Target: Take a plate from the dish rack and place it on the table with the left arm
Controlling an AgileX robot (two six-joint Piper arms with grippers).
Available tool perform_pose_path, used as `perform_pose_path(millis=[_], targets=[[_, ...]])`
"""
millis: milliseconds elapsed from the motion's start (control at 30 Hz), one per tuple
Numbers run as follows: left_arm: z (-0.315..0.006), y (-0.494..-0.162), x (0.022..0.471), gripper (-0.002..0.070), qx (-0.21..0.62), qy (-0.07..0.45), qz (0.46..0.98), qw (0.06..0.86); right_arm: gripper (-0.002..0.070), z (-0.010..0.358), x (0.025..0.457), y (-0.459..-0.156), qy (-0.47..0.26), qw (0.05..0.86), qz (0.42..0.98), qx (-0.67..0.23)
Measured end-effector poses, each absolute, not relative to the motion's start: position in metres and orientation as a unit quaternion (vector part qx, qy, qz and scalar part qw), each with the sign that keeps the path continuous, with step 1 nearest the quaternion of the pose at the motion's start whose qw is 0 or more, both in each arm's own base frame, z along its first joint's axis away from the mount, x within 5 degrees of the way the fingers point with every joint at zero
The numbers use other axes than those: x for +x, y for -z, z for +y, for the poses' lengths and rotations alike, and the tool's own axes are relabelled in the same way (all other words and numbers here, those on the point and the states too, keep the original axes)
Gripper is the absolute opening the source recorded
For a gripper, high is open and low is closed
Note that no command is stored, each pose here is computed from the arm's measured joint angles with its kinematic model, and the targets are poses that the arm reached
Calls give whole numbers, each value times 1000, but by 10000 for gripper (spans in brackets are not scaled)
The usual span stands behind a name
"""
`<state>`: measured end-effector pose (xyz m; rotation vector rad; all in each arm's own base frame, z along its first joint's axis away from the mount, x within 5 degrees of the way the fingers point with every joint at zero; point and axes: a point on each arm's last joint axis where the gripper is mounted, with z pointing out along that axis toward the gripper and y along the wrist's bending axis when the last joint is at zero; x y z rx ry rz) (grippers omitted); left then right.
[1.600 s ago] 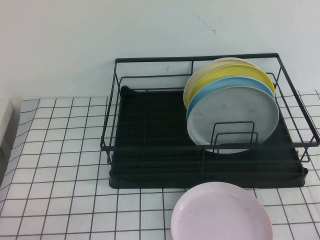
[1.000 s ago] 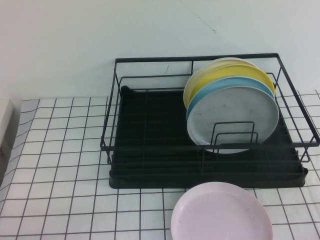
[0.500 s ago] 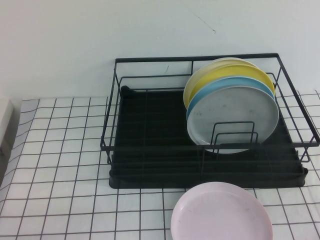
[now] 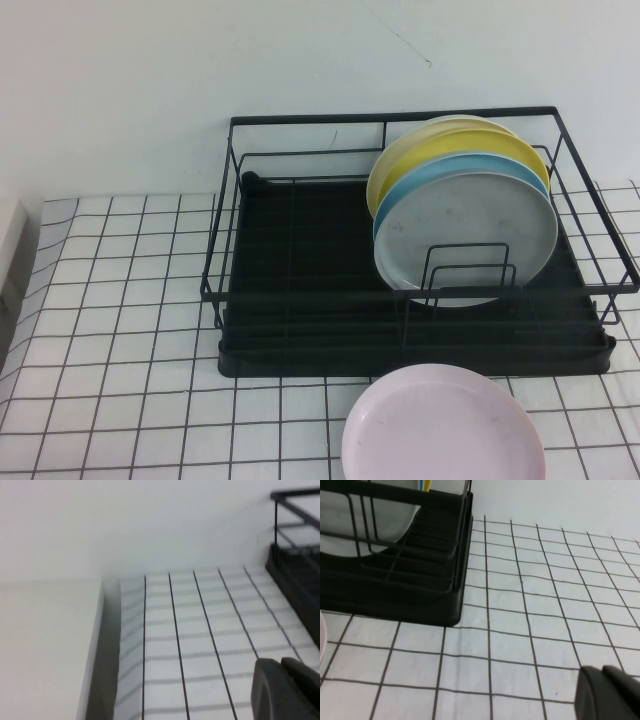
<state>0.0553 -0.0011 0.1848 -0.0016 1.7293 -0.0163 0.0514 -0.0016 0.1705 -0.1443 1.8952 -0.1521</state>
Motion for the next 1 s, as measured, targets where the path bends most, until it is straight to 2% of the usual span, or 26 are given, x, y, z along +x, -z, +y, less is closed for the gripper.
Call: perform_pose_path(millis=[100, 200, 367, 467, 567, 900, 1000], targets=[[0, -197, 56, -3, -4, 4, 716, 698, -3, -2, 51, -170, 65, 579, 810, -62], [1, -213, 55, -3, -8, 0, 650, 760, -3, -2, 51, -170, 65, 579, 810, -62], [3, -243, 45, -3, -16, -8, 508, 861, -3, -2, 51, -170, 65, 579, 810, -62], [4, -254, 38, -3, -19, -11, 447, 894, -3, -2, 51, -170, 65, 579, 810, -62], [4, -260, 33, -3, -26, 1, 408, 913, -3, -2, 51, -170, 65, 579, 810, -62], [2, -262, 31, -3, -56, 99, 388, 915, -3, -2, 51, -170, 65, 579, 810, -62], [2, -265, 35, -3, -74, 125, 426, 893, -3, -2, 51, -170, 65, 579, 810, -62]])
